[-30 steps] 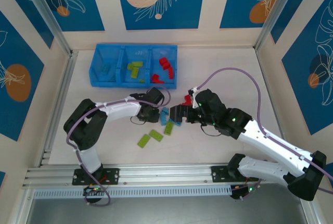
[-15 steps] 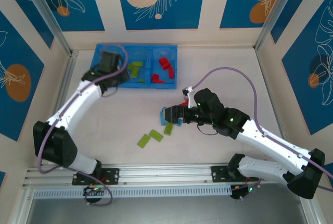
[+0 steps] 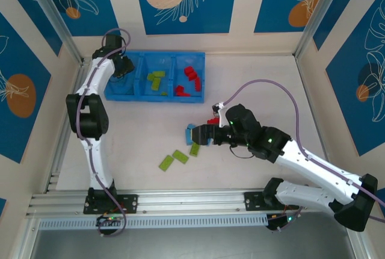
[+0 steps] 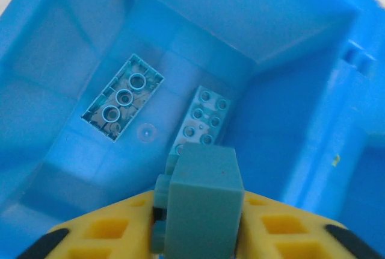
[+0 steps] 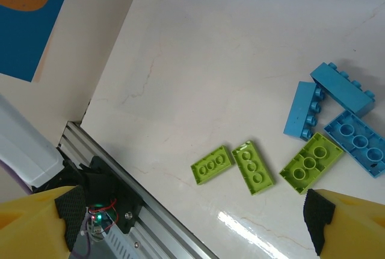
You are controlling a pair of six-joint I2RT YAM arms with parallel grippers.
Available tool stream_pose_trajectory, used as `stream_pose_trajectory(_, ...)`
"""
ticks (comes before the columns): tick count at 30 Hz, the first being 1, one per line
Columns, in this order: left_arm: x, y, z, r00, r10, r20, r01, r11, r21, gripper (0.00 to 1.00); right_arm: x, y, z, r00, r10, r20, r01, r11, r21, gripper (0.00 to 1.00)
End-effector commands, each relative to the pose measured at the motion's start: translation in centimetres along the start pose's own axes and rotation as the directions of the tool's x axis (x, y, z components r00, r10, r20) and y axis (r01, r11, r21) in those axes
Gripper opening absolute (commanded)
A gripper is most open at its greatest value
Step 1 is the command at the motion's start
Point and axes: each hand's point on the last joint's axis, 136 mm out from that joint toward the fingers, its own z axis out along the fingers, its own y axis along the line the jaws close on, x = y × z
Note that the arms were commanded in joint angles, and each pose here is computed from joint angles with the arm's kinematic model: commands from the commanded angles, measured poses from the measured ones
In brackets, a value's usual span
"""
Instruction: Sort the legos into containers by color
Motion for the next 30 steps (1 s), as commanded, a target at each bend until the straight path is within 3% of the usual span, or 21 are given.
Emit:
stream_pose_trajectory(1,-0.8,-0.2,-2.5,0.999,0.026,-0.020,-0.025,0.999,0.025,0.46,0.6,-1.0,-0.4,1.000,0.010,0.010,-0.010,0.999,0.033,0.95)
stream_pose_trajectory(4,-0.9,-1.1,-4.9,1.000,0.020,0.000,-0.020,0.997,0.079,0.52,0.4,-1.7,-0.3,1.000,0.020,0.025,-0.021,0.998,0.065,0.96)
stream_pose_trajectory(11,0.7,-3.6,-15.0,0.994,-0.012,0.113,-0.017,0.966,0.257,0.41,0.3,-4.8,0.8,0.998,0.063,0.020,-0.066,0.974,0.217,0.96)
stream_pose_trajectory(14,4.1,-5.6,-20.8,0.982,0.054,0.182,-0.116,0.929,0.350,0.39,0.1,-6.8,1.5,0.992,0.122,0.023,-0.123,0.951,0.282,0.96)
stream_pose_trajectory(16,7.7,-7.2,-24.5,0.953,0.175,0.249,-0.261,0.889,0.375,0.39,0.0,-8.7,1.8,0.980,0.199,0.028,-0.196,0.919,0.341,0.96)
stream_pose_trajectory(18,11.8,-8.6,-27.2,0.898,0.320,0.304,-0.422,0.822,0.383,0.39,-0.3,-10.3,2.3,0.963,0.269,0.022,-0.257,0.890,0.377,0.96)
stream_pose_trajectory(20,16.0,-9.6,-29.2,0.829,0.444,0.339,-0.557,0.702,0.443,0.39,-0.6,-12.0,3.1,0.943,0.332,0.026,-0.311,0.850,0.425,0.97)
stream_pose_trajectory(22,20.7,-10.1,-31.1,0.742,0.545,0.390,-0.662,0.509,0.550,0.43,-0.8,-13.7,3.9,0.906,0.422,0.033,-0.384,0.788,0.480,0.97)
stream_pose_trajectory(24,23.5,-9.5,-32.1,0.677,0.592,0.438,-0.714,0.382,0.586,0.47,-0.9,-14.9,4.9,0.856,0.517,0.028,-0.455,0.725,0.517,0.97)
stream_pose_trajectory(30,26.8,-6.9,-30.3,0.544,0.706,0.454,-0.801,0.274,0.533,0.58,-1.0,-17.9,9.0,0.735,0.675,0.063,-0.567,0.561,0.603,0.97)
